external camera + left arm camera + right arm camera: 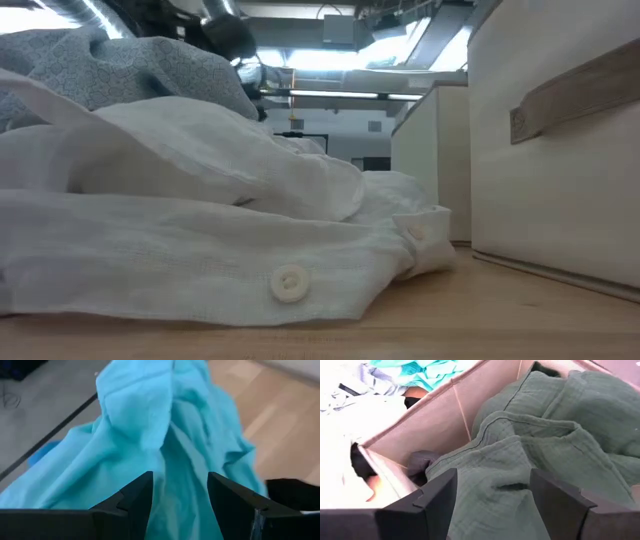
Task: Sort clothes
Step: Put the light green shorts into the top bin
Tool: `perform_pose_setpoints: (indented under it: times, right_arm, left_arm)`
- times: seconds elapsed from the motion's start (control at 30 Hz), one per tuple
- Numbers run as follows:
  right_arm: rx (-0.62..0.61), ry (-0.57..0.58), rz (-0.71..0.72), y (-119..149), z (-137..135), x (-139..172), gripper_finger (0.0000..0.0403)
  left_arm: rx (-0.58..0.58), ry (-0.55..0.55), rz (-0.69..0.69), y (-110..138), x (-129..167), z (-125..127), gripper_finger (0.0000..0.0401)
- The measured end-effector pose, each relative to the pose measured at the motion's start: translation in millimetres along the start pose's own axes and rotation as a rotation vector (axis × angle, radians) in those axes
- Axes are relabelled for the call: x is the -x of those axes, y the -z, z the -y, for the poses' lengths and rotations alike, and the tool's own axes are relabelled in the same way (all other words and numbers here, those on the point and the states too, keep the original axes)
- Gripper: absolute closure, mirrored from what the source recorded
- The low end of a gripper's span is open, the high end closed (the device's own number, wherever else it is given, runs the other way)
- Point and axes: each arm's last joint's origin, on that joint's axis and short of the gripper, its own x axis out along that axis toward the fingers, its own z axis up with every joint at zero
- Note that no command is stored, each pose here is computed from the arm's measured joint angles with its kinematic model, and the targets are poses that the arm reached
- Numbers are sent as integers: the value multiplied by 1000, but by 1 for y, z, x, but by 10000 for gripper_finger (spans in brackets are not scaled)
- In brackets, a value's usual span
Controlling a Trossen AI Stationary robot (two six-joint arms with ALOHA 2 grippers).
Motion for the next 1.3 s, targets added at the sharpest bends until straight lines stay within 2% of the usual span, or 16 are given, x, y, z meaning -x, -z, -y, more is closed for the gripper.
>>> perform_pose_setpoints:
  times: [0.23, 0.6, 0.9, 1.03, 1.23, 1.3]
  right_arm:
    - [20, 4, 28, -3, 0, 0, 150]
    - [23, 4, 28, -3, 0, 0, 150]
    - [23, 4, 28, -3, 0, 0, 150]
    - [23, 4, 28, -3, 0, 0, 150]
    - [25, 4, 28, -3, 0, 0, 150]
    - [25, 4, 28, -3, 0, 0, 150]
  left_arm:
    - [13, 88, -14, -1, -27, 4, 223]
    - [18, 109, -43, 14, -76, 19, 223]
    - [-38, 83, -153, 37, -105, 28, 226]
    - [-67, 83, -166, 40, -108, 29, 266]
    - [-133, 95, -162, 40, -108, 29, 383]
    - [-141, 81, -152, 39, -105, 30, 388]
